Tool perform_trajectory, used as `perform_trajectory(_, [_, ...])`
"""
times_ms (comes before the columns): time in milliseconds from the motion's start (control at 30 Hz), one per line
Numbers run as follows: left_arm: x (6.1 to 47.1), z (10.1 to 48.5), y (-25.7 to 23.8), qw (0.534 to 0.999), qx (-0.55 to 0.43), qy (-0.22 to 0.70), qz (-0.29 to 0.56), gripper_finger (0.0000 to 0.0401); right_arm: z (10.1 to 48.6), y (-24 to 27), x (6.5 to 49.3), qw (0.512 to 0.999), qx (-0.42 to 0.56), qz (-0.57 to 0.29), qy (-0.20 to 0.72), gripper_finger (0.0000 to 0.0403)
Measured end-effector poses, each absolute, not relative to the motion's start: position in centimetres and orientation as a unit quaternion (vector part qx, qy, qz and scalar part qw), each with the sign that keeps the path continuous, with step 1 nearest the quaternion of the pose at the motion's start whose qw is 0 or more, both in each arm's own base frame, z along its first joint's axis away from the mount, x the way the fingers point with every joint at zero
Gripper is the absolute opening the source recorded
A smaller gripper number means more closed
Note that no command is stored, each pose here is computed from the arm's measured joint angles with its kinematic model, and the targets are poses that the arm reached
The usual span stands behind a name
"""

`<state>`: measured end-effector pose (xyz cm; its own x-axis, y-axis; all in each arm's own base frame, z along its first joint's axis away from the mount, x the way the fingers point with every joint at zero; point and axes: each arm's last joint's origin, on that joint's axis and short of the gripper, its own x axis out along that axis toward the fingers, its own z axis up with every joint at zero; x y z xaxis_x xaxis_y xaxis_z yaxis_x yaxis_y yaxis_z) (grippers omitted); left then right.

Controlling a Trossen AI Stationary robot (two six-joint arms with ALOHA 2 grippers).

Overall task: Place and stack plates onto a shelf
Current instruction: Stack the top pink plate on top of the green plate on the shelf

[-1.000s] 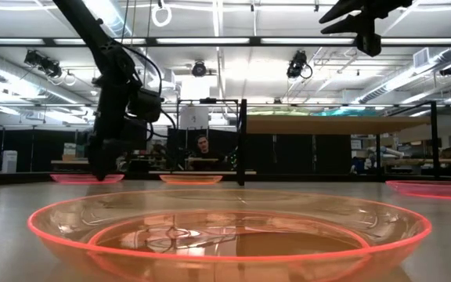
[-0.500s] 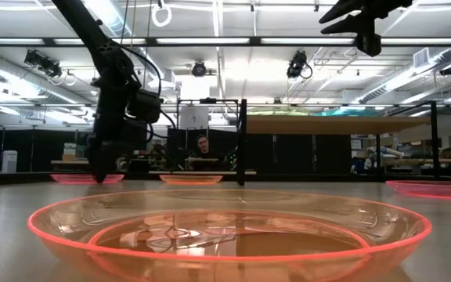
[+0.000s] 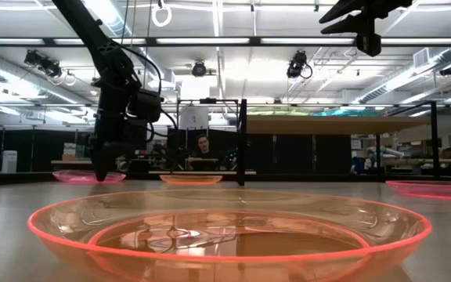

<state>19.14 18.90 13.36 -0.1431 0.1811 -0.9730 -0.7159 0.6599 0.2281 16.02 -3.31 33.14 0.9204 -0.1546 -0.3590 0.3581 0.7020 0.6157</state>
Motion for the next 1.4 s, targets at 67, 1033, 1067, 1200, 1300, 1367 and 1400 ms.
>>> perform_trajectory(67, [19.2,13.4,18.9,0.623,-0.201,0.665,0.36,0.0007,33.1,-3.3,16.0,0.912,0.36,-0.141,0.142,0.009])
perform_trajectory(1033, [23.0,23.9,17.0,0.746,-0.135,0.548,0.352,0.0003,33.1,-3.3,16.0,0.91,0.363,-0.141,0.141,0.009])
perform_trajectory(1067, [23.2,24.5,17.0,0.753,-0.132,0.539,0.353,0.0003,33.1,-3.3,16.0,0.91,0.363,-0.141,0.141,0.009])
perform_trajectory(1200, [24.1,27.0,17.1,0.775,-0.12,0.51,0.353,0.0003,33.1,-3.3,16.0,0.91,0.363,-0.141,0.141,0.009])
perform_trajectory(1300, [24.9,29.0,17.2,0.797,-0.093,0.489,0.343,0.0003,33.1,-3.3,16.0,0.91,0.363,-0.141,0.141,0.009])
perform_trajectory(1367, [25.3,30.4,17.1,0.81,-0.076,0.473,0.338,0.0003,33.1,-3.3,16.0,0.91,0.363,-0.141,0.141,0.009])
perform_trajectory(1400, [25.5,31.2,17.1,0.817,-0.067,0.465,0.335,0.0003,33.1,-3.3,16.0,0.91,0.363,-0.141,0.141,0.009])
